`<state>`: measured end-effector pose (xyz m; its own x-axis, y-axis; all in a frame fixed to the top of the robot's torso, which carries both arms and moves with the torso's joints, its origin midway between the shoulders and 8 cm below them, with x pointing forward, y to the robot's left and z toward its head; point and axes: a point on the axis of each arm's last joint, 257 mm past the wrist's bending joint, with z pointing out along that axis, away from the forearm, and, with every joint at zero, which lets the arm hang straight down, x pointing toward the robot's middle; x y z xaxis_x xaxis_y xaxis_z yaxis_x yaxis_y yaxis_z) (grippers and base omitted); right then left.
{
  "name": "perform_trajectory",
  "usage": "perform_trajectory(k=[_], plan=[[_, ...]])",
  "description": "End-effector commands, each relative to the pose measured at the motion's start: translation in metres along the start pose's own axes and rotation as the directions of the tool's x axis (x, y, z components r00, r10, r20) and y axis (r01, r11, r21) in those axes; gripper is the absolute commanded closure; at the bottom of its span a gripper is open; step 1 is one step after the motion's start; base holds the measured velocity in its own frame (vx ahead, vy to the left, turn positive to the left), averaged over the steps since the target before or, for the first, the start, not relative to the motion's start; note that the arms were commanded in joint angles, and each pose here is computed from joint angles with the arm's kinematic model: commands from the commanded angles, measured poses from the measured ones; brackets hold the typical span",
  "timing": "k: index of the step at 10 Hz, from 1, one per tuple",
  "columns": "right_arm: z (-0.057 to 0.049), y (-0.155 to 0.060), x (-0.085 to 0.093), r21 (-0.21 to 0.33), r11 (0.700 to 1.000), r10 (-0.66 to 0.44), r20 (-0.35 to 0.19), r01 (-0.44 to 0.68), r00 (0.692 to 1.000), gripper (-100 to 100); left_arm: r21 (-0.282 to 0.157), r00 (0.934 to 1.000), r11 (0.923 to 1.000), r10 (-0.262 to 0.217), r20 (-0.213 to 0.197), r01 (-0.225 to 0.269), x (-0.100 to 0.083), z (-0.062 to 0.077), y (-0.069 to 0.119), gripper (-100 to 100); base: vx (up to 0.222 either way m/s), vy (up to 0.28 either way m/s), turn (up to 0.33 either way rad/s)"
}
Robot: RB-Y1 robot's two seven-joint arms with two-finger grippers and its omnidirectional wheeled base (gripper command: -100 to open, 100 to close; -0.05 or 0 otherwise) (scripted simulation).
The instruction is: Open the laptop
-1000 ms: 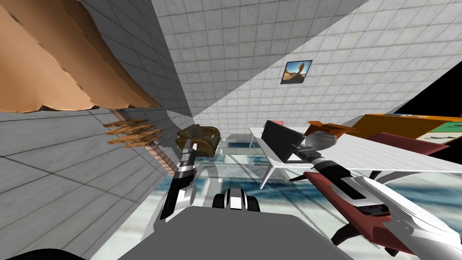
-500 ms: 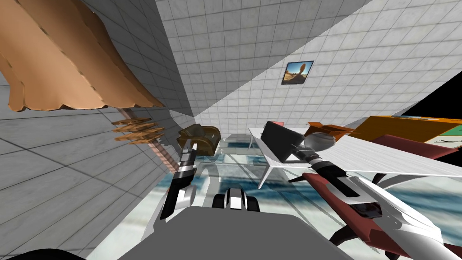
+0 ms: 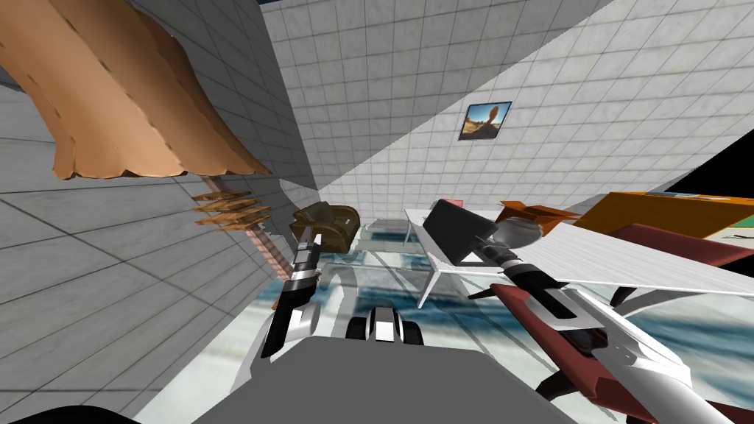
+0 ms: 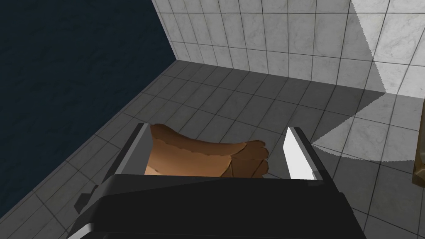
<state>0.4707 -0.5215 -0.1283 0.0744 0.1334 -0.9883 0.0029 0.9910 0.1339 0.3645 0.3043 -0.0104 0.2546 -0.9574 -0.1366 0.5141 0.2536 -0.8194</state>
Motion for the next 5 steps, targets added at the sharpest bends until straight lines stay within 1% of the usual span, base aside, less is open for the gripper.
perform_trajectory(k=[1,2,3,5], plan=[[0.003,-0.002,0.005,0.009,0.999,0.044,0.0,-0.044,0.999,100,0.0,1.0,1.0,0.0,0.0,0.0,0.0,0.0,0.0,0,-0.015,-0.042,0.013],[0.004,-0.003,0.021,0.025,0.99,0.139,0.002,-0.139,0.99,100,0.0,1.0,1.0,0.0,0.0,0.0,0.0,0.0,0.0,0,-0.01,-0.093,0.019],[0.004,-0.003,0.021,0.025,0.99,0.139,0.002,-0.139,0.99,100,0.0,1.0,1.0,0.0,0.0,0.0,0.0,0.0,0.0,0,-0.024,-0.093,0.026],[0.003,-0.003,0.04,0.039,0.974,0.223,0.002,-0.223,0.975,100,0.0,1.0,1.0,0.0,0.0,0.0,0.0,0.0,0.0,0,-0.019,-0.091,0.017]])
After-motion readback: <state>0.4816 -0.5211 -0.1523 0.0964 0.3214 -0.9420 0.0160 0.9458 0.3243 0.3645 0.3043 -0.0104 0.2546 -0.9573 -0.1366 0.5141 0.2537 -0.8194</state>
